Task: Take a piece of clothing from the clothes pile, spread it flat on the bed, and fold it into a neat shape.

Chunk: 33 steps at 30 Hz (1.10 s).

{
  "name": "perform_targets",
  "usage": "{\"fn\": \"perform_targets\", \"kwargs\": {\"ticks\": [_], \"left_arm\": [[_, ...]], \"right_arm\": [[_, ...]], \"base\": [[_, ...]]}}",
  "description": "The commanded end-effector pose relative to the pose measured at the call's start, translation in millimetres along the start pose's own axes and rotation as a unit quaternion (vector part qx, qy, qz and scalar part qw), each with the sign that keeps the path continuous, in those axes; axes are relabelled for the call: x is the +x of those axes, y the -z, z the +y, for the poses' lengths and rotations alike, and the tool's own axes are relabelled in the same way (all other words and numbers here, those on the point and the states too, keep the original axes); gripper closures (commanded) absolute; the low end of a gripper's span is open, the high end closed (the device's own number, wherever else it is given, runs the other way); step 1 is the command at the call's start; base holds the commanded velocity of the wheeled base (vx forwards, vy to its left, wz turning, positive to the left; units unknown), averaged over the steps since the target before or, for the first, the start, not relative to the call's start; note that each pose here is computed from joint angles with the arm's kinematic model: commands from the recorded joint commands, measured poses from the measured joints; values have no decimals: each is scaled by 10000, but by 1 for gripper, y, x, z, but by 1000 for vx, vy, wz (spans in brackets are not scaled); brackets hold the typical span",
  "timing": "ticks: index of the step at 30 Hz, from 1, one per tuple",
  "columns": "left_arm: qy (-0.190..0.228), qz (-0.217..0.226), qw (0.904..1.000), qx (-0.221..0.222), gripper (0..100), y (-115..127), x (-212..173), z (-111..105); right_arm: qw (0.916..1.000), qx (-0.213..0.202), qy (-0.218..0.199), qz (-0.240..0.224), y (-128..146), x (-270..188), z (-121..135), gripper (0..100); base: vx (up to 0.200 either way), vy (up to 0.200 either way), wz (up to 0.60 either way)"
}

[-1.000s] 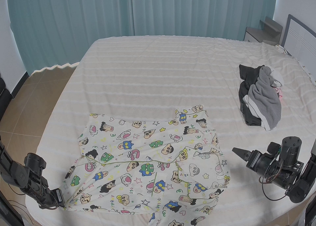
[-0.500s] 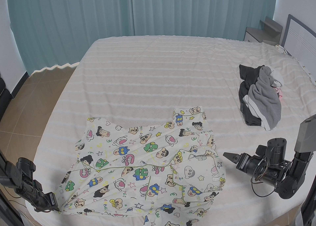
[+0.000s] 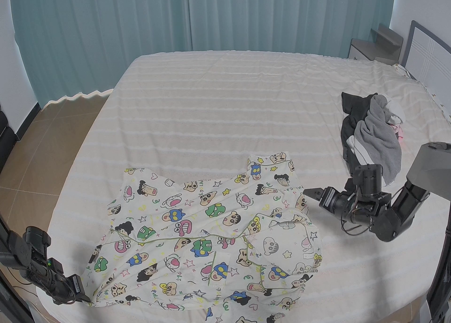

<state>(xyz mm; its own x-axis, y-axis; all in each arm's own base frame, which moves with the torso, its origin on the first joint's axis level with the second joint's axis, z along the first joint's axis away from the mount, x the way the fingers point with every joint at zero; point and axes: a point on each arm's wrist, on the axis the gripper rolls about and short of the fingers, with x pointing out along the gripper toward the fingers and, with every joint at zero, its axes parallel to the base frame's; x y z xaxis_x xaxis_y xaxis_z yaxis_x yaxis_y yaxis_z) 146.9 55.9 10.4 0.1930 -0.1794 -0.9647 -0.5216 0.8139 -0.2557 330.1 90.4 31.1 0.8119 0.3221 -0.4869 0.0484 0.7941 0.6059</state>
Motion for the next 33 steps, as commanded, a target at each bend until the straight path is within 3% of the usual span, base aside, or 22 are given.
{"fn": "perform_targets", "kwargs": {"ticks": [1, 2, 3, 11, 14, 22, 27, 32, 33], "left_arm": [[434, -29, 9991, 25, 100, 1, -4, -3], [407, -50, 9992, 37, 100, 0, -4, -3], [402, -66, 9992, 41, 0, -1, -4, -3], [450, -217, 9988, -15, 0, -1, -9, -1], [672, -579, 9960, -113, 0, -6, -20, 1], [1786, -1541, 9710, -394, 0, -18, -57, 9], [2434, -1638, 9504, -1033, 0, -24, -72, 7], [2721, -1554, 9434, -1084, 0, -22, -74, 6], [2746, -1564, 9427, -1073, 0, -21, -74, 5]], "right_arm": [[9999, 66, 35, 110, -27, 38, 10, 0], [9998, 81, -27, 182, -29, 43, 11, 0], [9997, 83, -46, 218, -30, 46, 11, 0], [9993, 125, 26, 354, -39, 69, 13, 0], [9990, 117, 66, 432, -41, 77, 17, 0], [9974, 113, 88, 710, -43, 96, 25, 0], [9961, 96, 142, 860, -42, 114, 30, 0], [9955, 105, 179, 920, -44, 123, 32, 0], [9956, 96, 173, 915, -45, 124, 33, 100]], "base": [[0, 0, 0], [0, 0, 0], [0, 0, 0], [0, 0, 0], [0, 0, 0], [0, 0, 0], [0, 0, 0], [0, 0, 0], [0, 0, 0]]}}
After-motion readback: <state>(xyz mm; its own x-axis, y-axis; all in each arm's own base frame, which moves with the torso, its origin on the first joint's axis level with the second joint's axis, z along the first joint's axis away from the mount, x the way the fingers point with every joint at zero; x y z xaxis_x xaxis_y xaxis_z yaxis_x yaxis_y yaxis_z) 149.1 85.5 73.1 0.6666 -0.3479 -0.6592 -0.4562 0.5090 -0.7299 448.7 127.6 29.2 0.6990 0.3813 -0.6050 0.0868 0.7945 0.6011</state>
